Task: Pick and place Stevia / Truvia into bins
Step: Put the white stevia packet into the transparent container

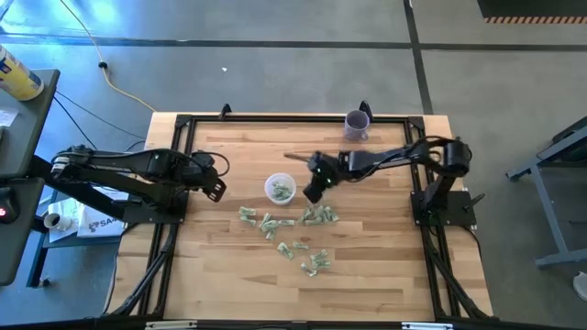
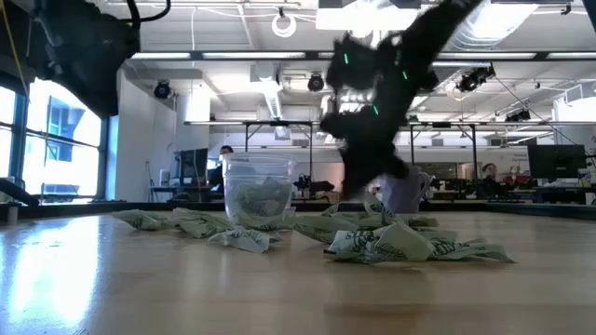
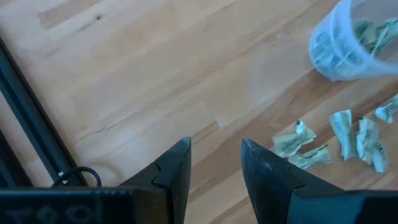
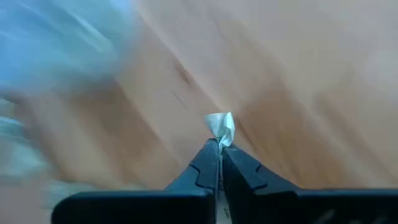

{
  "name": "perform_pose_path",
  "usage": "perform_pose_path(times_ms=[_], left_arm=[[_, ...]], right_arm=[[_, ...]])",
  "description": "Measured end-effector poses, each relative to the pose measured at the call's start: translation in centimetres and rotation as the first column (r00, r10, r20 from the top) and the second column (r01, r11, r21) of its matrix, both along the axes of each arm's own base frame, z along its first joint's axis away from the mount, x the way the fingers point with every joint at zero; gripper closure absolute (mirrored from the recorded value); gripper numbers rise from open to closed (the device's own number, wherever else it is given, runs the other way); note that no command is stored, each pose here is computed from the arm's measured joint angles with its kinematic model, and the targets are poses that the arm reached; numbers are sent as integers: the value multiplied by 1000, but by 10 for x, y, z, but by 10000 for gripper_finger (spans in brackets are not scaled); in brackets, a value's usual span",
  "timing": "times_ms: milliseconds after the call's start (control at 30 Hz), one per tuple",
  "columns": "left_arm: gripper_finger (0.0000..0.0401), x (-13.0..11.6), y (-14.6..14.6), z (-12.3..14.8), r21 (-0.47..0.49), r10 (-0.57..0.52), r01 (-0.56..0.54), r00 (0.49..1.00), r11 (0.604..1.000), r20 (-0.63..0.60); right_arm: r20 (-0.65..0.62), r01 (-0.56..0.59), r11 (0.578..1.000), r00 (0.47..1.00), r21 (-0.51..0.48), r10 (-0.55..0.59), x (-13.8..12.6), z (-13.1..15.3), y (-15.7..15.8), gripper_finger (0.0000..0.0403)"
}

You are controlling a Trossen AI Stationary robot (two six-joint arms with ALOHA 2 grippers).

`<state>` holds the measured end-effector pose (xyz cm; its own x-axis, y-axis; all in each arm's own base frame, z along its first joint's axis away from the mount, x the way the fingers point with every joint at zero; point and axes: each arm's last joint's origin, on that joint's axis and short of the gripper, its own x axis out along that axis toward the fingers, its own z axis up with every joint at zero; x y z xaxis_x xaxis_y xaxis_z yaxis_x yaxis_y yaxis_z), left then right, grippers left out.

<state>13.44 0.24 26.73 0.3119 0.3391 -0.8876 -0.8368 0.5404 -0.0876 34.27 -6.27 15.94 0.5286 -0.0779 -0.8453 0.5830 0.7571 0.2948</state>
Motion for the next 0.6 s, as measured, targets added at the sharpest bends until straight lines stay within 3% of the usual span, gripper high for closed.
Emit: perform_pose_path(times_ms=[133,233,400,500,600], left_arm=[[229,-5,-2,-18,-69,-16,18,1000,997,21],[229,-3,-4,-34,-140,-71,88,990,986,118],[229,12,-10,-66,-213,-183,254,935,943,305],[229,17,-10,-84,-206,-191,268,925,941,329],[228,19,-10,-91,-188,-212,273,933,943,291]], right_arm=[[182,-135,981,970,-142,160,28,74,-2,396],[225,-254,951,930,-179,291,50,99,-4,400],[198,-371,925,903,-86,381,88,86,-7,386],[126,-414,909,900,-42,416,104,70,-3,363],[34,-423,905,905,-41,424,108,71,0,318]])
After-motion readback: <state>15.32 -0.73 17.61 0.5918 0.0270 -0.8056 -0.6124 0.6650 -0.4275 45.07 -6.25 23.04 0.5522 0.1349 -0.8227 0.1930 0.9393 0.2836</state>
